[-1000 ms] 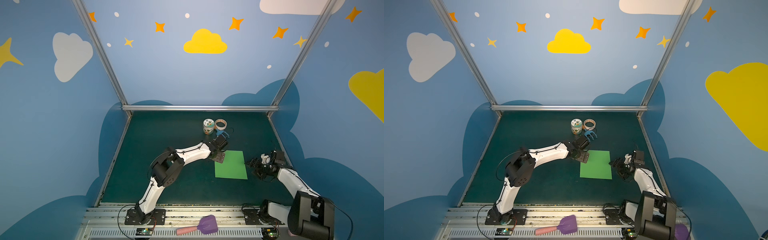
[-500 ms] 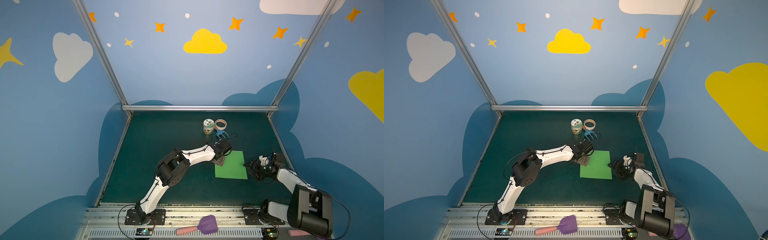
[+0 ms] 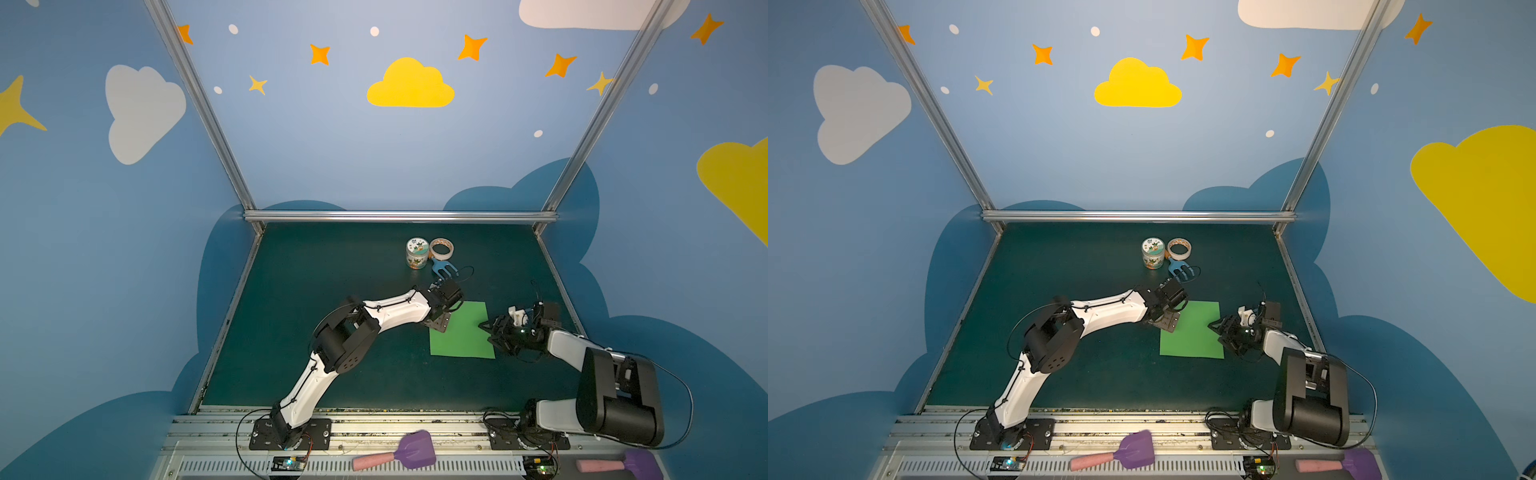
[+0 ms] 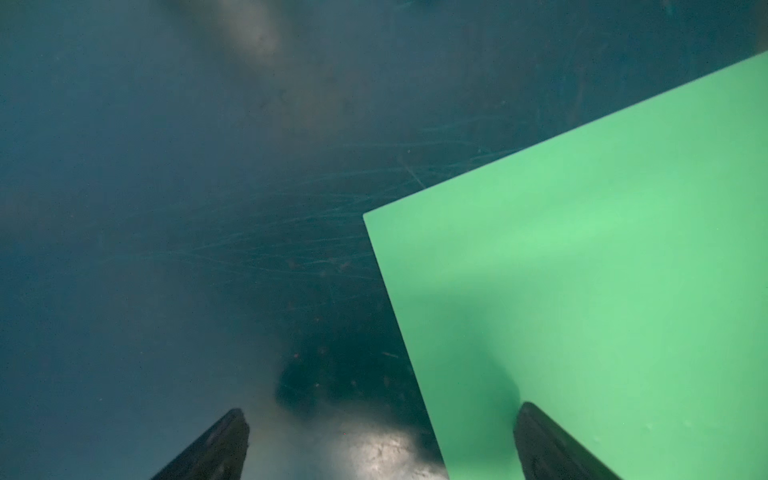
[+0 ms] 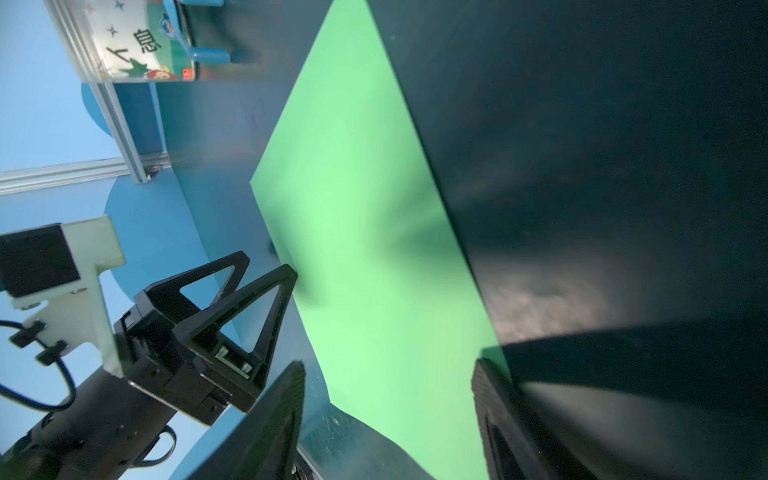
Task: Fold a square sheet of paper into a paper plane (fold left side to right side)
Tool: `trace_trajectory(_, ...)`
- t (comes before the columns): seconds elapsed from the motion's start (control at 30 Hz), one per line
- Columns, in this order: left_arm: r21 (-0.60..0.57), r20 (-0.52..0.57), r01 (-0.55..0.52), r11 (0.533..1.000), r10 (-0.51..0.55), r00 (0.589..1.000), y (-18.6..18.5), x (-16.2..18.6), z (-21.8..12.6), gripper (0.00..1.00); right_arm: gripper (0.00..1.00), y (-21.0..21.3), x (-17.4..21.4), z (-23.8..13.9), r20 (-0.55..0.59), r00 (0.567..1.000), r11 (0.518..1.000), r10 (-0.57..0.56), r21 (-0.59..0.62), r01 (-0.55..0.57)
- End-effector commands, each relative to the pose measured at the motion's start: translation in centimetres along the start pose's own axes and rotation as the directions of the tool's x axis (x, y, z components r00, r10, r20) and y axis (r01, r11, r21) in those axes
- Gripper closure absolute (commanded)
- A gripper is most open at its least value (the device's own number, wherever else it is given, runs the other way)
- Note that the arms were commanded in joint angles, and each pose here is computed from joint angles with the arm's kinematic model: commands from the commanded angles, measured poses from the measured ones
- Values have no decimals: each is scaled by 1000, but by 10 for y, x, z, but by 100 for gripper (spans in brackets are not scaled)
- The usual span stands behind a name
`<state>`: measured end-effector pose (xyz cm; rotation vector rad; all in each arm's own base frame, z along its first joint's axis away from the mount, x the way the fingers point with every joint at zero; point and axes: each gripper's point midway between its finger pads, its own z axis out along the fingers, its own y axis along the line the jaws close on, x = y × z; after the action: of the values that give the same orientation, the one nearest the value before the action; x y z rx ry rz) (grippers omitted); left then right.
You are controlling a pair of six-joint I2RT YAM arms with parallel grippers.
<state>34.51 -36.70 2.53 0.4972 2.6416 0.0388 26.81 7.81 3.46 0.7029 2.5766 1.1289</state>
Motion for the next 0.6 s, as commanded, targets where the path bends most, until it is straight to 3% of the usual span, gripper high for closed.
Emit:
trace_trajectory(0.0, -80, -94, -46, 996, 39, 995, 18, 30, 22, 0, 34, -5, 4, 7, -23, 999, 999, 22, 29, -22)
trace_trajectory(0.2, -71, -97, -42, 997, 35, 995, 17, 31, 23, 0, 32, -12, -17, -16, 73, 997, 989, -7, 149, -4)
trace_trajectory(0.4, -62, -96, -40, 997, 34, 995, 15, 31, 21, 0, 30, -25, -18, -20, 84, 996, 975, 10, 218, -28)
trace_trajectory(0.57, -57, -92, -41, 998, 35, 995, 15, 31, 20, 0, 32, -25, -10, -6, 42, 999, 987, 30, 158, -37)
